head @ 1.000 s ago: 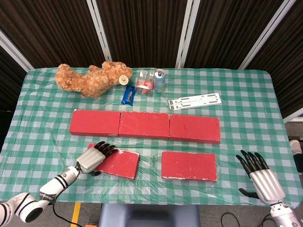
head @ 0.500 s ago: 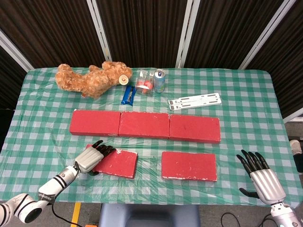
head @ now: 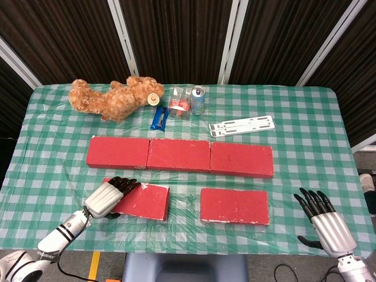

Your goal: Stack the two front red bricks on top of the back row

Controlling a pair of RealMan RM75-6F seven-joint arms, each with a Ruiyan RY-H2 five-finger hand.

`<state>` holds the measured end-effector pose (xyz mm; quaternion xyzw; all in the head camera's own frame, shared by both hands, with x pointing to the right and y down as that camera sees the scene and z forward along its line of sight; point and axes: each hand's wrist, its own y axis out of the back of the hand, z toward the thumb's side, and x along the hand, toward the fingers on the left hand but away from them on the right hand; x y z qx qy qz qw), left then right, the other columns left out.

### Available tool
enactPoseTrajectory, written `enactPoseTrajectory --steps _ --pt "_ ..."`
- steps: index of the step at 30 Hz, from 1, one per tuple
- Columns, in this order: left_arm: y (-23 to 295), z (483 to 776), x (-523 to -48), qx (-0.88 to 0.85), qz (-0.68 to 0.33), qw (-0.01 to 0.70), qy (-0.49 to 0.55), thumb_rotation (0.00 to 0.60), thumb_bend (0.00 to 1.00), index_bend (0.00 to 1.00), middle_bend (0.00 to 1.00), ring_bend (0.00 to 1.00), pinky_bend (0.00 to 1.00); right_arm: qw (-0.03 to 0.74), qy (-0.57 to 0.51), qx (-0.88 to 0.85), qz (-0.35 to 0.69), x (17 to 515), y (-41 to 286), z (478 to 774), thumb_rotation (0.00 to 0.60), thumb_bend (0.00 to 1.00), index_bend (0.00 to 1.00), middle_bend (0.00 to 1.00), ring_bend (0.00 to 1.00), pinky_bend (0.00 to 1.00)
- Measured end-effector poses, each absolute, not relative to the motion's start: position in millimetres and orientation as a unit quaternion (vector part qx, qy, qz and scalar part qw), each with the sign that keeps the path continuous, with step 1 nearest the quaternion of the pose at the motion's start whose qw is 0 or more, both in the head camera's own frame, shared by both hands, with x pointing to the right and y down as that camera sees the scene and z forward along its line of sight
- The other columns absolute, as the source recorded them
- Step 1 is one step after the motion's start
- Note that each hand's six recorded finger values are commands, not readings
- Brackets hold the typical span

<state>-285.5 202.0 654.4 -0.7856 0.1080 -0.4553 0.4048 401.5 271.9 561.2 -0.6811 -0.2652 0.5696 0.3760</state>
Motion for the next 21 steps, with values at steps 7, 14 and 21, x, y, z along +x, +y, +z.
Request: enactPoseTrajectory --steps 7,14,21 --pt "169.2 634.8 -281.6 -0.766 -0.459 0.425 0.148 0.6 0.27 0.0 0.73 0.51 0.37 0.373 -0.268 -0.684 0.567 402.6 269.2 560.4 0.6 0.21 0.0 0.0 0.0 0.0" --pt "122.3 641.0 -258.1 -0.74 -0.475 0.451 0.151 0.6 0.27 0.0 0.73 0.51 0.38 0.369 -0.279 -0.679 0.57 408.1 263.1 558.6 0.6 0.21 0.0 0.0 0.0 0.0" --pt "72.6 670.9 -235.1 -0.724 -0.51 0.442 0.138 0.6 0.27 0.0 0.72 0.51 0.37 0.366 -0.289 -0.666 0.583 414.9 256.2 561.4 0.6 0.21 0.0 0.0 0.0 0.0"
